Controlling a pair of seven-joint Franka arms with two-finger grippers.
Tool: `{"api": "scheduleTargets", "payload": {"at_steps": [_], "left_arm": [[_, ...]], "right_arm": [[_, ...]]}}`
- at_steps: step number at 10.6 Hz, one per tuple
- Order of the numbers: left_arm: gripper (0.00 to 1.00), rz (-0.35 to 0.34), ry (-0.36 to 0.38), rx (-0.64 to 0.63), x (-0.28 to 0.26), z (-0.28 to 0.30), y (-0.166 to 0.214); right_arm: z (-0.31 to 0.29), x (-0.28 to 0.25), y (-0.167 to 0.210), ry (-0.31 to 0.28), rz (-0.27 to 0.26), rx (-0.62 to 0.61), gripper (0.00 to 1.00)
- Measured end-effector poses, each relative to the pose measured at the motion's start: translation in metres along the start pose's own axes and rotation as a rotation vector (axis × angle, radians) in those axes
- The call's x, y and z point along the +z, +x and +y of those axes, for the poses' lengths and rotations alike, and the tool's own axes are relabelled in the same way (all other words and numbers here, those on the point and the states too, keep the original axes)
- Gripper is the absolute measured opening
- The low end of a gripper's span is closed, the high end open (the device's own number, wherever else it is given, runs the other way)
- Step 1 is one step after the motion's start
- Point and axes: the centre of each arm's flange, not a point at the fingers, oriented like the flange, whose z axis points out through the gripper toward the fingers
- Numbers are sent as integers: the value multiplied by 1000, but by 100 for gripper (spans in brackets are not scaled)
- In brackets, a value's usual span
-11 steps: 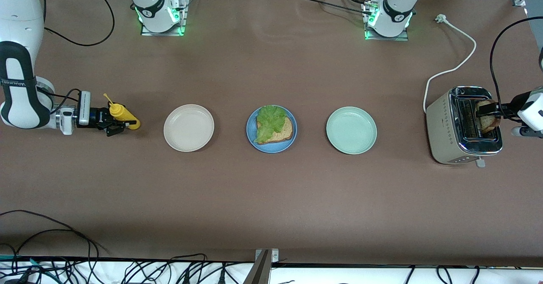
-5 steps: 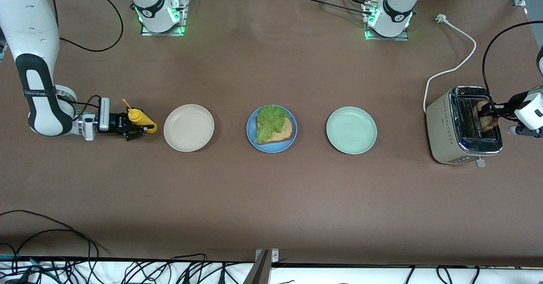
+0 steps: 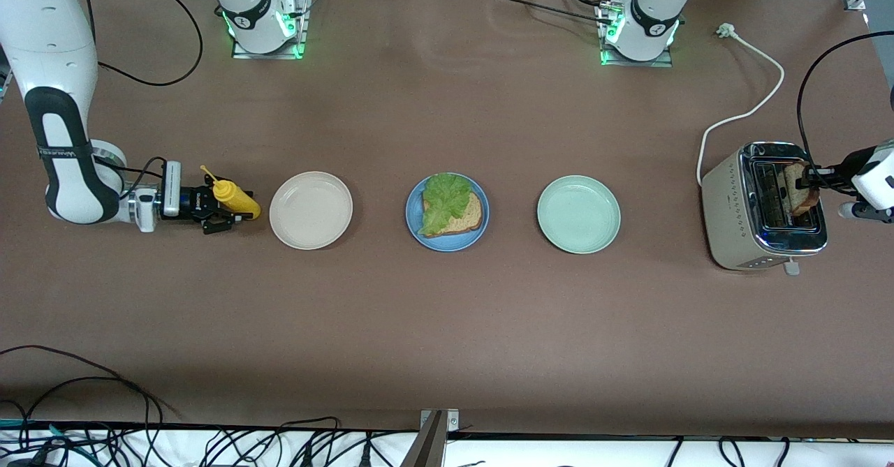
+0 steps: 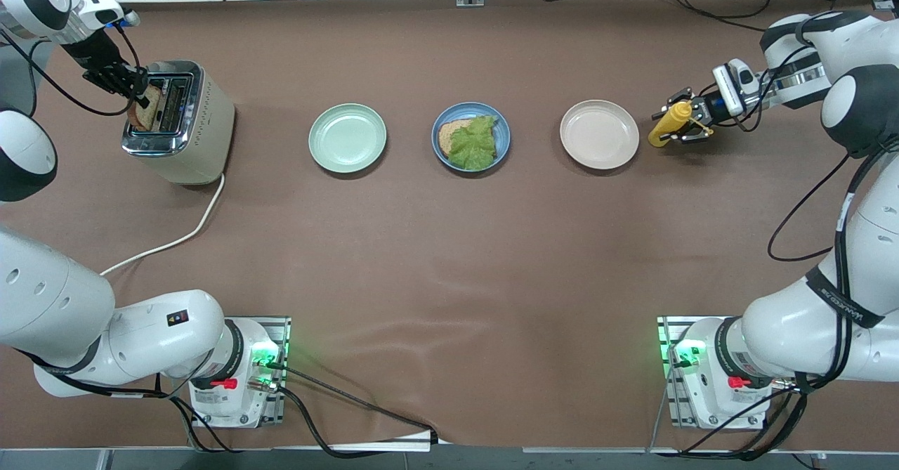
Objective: Make sandwich in blue plate with both arms
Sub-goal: 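Release the mustard with the right gripper while the left gripper lifts the toast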
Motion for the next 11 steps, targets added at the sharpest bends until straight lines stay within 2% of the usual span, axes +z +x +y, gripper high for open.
{"api": "scheduleTargets", "payload": {"at_steps": [2,3,5,7,9,11], "left_arm": [[14,2,1,3,-14,0,0],[14,11,5,4,-23,0,-1],[14,21,10,5,-40,2,-4],[12,24,11,7,-61,5,-10],[10,23,11,13,-87,13,-18],[10,41,21,25,-121,25,-28]], "right_arm": [[0,-18,11,37,-46,-9,88],[-2,-28,15,50,-68,-12,99],[-10,-47,14,74,-112,-9,100],[-21,-80,14,109,-193,32,100],[-24,-117,38,146,-310,143,100],[-20,-151,79,138,-464,273,100]]}}
